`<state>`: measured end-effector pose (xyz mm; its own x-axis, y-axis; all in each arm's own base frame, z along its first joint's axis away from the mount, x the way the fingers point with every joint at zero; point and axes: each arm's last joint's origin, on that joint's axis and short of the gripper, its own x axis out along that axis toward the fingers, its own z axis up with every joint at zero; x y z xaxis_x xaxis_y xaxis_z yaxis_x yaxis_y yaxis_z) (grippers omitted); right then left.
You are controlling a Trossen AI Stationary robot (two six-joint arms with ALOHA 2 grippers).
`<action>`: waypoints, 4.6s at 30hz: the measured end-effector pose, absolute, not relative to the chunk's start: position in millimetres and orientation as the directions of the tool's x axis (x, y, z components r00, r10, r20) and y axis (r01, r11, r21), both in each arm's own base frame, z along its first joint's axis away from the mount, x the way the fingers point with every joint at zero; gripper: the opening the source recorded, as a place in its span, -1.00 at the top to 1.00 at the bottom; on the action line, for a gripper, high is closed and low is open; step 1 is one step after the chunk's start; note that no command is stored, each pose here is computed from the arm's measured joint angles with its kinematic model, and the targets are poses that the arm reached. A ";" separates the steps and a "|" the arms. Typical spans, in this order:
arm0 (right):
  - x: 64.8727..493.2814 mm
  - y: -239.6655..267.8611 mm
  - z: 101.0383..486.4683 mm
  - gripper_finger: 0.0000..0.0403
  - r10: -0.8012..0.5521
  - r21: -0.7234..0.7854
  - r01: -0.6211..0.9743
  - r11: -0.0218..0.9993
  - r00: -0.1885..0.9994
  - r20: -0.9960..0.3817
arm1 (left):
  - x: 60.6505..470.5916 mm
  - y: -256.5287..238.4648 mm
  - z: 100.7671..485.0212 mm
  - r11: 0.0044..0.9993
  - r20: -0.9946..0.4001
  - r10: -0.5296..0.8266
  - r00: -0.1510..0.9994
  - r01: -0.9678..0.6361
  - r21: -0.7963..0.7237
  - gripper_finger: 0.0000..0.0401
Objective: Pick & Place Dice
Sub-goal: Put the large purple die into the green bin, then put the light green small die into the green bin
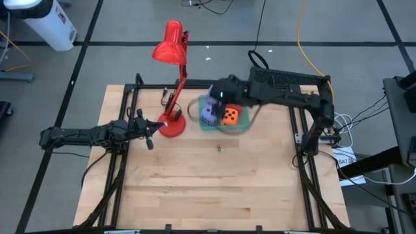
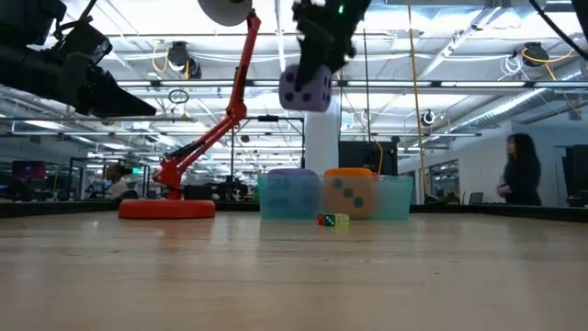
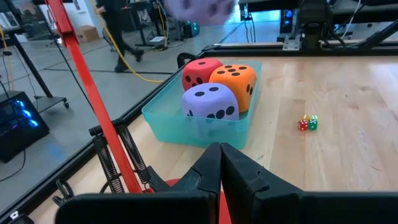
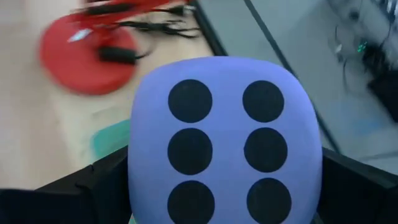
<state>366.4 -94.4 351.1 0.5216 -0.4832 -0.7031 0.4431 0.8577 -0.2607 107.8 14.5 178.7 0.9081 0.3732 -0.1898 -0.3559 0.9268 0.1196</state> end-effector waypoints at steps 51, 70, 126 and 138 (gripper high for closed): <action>377.0 -149.8 305.6 -0.98 -0.475 -0.305 0.420 0.855 0.396 -0.786 | 107.6 14.7 178.4 0.921 -0.192 0.380 0.905 -0.352 0.167 0.89; 225.2 -54.6 384.0 0.09 -0.311 0.153 0.387 0.909 0.877 -0.367 | 107.6 14.7 178.1 0.924 -0.195 0.380 0.904 -0.380 0.039 0.89; 233.8 -2.0 192.8 1.00 -0.179 0.072 0.201 0.977 0.954 -0.241 | 111.3 9.1 194.7 0.983 -0.032 0.183 0.983 -0.184 -0.027 0.87; 265.7 31.1 149.9 1.00 -0.309 -0.085 0.300 0.950 0.875 -0.373 | 111.1 9.6 192.4 0.980 -0.056 0.201 0.978 -0.201 0.000 0.87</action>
<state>265.7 31.1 149.9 0.8750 -0.3093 -0.3725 0.2997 0.9502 -0.0849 111.1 9.6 192.4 0.9781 0.2006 -0.0556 -0.2009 0.9796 0.0002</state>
